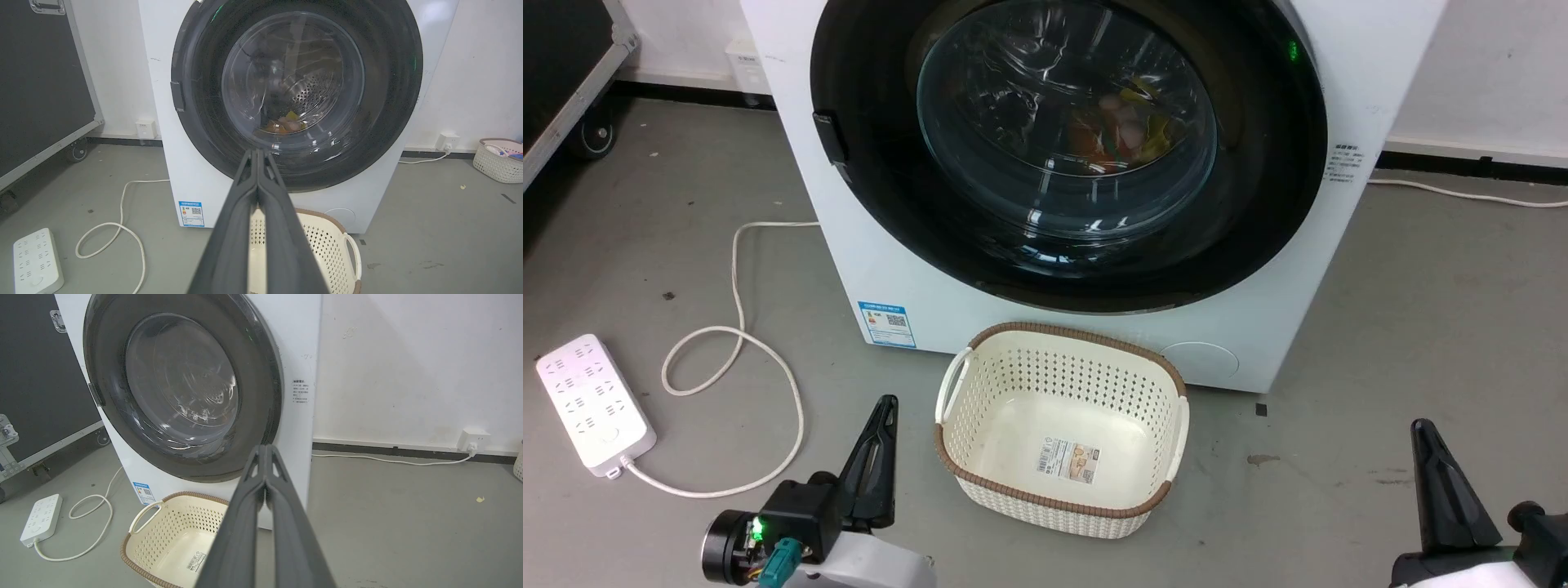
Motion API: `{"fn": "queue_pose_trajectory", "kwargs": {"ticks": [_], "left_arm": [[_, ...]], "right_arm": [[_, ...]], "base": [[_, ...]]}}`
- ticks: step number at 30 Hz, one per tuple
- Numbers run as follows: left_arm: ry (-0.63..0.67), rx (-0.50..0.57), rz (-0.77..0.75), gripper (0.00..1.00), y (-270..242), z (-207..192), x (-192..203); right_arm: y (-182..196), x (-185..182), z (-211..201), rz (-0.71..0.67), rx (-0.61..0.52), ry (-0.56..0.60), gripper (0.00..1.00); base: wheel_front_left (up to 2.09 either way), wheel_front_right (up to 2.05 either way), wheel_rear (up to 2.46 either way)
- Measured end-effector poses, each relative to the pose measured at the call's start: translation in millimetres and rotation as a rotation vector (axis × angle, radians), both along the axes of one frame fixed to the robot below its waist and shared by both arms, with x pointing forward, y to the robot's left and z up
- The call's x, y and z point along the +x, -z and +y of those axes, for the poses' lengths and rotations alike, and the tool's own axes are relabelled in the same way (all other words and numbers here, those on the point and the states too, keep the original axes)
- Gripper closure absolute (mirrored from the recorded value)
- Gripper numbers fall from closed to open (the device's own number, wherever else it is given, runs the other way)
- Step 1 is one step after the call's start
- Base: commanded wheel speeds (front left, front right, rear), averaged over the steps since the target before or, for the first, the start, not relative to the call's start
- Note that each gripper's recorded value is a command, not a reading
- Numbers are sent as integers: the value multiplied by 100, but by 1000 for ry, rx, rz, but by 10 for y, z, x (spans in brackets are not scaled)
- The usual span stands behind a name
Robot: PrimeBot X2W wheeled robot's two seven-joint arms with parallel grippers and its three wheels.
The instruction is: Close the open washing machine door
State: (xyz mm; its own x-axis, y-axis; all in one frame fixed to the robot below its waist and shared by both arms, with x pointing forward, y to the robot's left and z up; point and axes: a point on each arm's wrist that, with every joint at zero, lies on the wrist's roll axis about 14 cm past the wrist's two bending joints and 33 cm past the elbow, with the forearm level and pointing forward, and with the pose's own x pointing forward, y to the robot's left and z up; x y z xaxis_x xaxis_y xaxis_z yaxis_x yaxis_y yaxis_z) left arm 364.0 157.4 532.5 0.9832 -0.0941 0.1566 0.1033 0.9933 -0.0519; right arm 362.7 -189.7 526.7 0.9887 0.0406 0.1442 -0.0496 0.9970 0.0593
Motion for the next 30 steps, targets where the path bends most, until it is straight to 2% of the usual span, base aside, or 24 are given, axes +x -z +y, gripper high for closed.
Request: {"fn": "queue_pose_trajectory", "kwargs": {"ticks": [30], "left_arm": [[-15, 23, 34, 100, 5, 28, 36]], "right_arm": [[54, -7, 71, 50, -25, -22, 100]], "base": [[0, 0, 0]]}}
